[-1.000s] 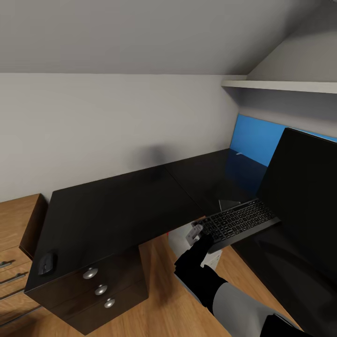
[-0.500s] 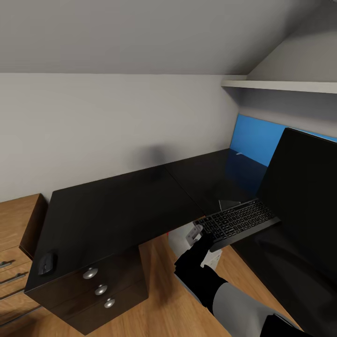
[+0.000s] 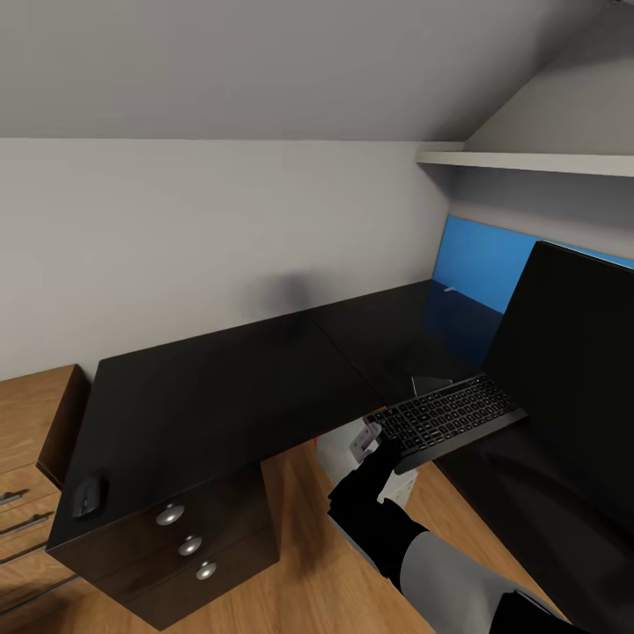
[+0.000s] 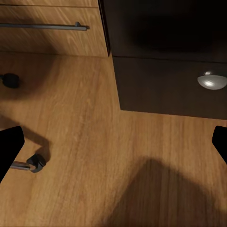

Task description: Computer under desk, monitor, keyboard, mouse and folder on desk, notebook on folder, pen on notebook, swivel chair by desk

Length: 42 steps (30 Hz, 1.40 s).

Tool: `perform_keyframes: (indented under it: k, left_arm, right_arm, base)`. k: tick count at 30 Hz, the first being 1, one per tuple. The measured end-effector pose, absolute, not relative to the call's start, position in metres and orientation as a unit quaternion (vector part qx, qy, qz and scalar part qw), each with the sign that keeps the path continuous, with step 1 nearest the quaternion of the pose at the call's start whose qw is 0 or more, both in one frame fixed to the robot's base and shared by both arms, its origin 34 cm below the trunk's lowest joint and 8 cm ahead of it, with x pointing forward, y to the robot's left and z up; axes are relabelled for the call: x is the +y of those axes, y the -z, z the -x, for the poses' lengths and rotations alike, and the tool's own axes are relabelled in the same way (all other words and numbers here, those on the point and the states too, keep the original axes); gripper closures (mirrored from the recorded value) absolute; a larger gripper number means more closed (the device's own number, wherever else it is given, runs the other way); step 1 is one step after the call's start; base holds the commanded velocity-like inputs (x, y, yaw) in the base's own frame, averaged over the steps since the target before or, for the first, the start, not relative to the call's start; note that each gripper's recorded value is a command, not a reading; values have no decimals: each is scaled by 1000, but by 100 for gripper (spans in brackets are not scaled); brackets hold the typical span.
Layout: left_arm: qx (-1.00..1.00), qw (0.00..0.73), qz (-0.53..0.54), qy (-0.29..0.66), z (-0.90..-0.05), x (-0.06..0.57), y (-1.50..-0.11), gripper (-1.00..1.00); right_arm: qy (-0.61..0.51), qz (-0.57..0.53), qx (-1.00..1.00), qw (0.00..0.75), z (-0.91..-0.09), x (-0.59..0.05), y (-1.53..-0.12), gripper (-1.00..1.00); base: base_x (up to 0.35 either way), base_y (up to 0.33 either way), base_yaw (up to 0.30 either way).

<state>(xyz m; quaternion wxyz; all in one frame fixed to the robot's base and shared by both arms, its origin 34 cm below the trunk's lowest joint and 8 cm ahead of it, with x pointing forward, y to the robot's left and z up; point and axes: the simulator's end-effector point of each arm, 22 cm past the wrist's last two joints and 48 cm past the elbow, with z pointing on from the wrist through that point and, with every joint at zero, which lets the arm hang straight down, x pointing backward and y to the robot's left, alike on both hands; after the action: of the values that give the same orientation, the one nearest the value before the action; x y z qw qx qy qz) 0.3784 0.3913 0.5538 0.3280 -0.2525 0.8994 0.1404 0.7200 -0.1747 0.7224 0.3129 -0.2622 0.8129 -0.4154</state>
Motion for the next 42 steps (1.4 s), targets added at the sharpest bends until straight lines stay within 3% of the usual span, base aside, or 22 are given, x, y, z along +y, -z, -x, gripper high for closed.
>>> perform_keyframes:
  k: [42]
  left_arm:
    - [900, 327, 252, -140, -378, 391, -562, -100]
  right_arm:
    - [419, 263, 809, 317, -721, -174, -733, 100]
  base:
    - [0, 0, 0]
